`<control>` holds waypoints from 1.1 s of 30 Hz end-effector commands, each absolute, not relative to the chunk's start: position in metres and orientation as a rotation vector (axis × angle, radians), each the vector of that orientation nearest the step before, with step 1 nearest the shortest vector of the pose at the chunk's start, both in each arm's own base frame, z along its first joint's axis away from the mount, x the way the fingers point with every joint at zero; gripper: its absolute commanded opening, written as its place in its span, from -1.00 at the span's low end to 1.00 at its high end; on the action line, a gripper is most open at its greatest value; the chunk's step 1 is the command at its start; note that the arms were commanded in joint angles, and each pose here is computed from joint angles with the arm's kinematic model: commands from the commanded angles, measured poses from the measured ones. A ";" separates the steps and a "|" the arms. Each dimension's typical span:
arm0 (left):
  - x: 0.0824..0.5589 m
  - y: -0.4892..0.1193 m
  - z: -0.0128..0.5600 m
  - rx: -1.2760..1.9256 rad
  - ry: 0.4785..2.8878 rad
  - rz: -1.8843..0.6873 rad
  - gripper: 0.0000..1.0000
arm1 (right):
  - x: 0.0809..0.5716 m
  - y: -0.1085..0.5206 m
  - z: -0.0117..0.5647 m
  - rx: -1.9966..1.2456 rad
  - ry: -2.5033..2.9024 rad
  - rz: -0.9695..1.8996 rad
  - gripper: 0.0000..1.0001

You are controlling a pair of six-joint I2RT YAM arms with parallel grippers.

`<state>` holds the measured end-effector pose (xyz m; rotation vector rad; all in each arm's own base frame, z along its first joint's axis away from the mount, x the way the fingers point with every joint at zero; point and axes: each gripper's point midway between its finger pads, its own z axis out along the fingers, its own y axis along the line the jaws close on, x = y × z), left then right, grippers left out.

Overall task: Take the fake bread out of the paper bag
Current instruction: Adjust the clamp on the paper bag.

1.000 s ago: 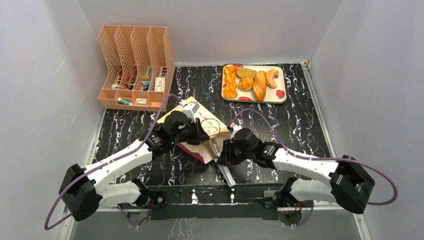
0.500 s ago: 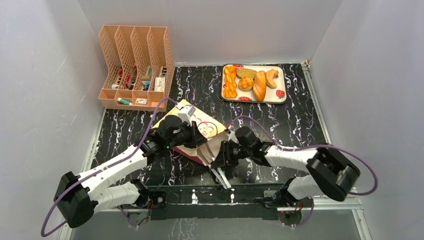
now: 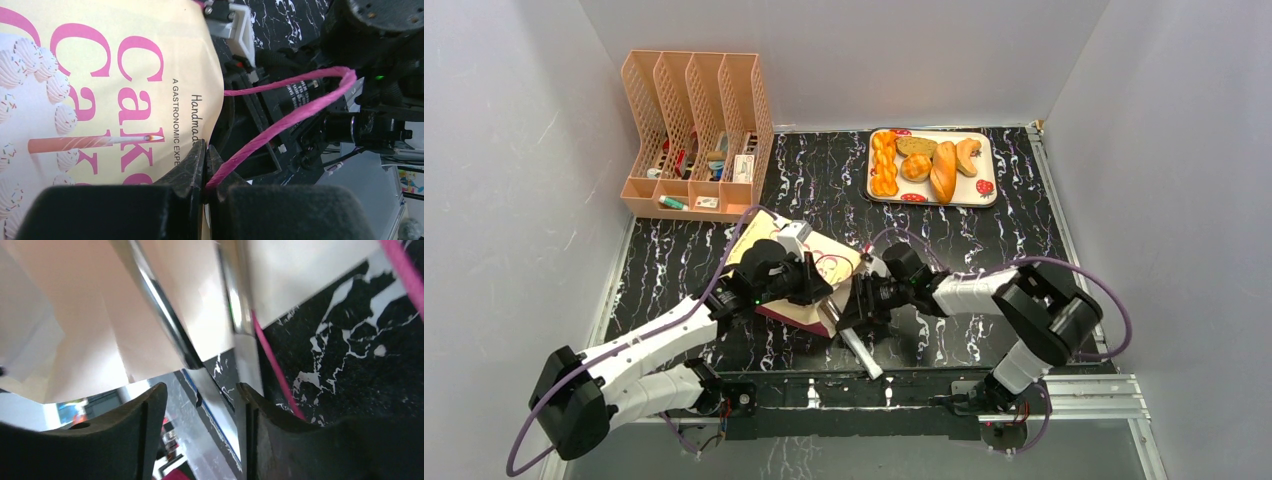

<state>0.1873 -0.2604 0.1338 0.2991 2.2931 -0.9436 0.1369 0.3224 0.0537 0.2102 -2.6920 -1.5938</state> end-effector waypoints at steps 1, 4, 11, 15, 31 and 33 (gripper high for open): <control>0.173 -0.261 0.145 0.341 2.273 -1.008 -1.00 | 0.180 0.320 0.084 0.333 -2.983 -1.559 0.06; 0.172 -0.258 0.144 0.330 2.276 -1.004 -1.00 | 0.190 0.312 0.095 0.372 -3.089 -1.521 0.10; 0.172 -0.256 0.147 0.308 2.279 -0.993 -1.00 | 0.200 0.285 0.115 0.438 -3.310 -1.408 0.13; 0.174 -0.254 0.149 0.286 2.277 -0.987 -1.00 | 0.184 0.279 0.121 0.503 -3.344 -1.407 0.12; 0.169 -0.254 0.150 0.284 2.322 -0.988 -1.00 | 0.095 0.304 0.085 0.893 -3.408 -1.291 0.14; 0.169 -0.253 0.150 0.282 2.325 -0.982 -1.00 | 0.090 0.308 0.079 0.932 -3.429 -1.252 0.14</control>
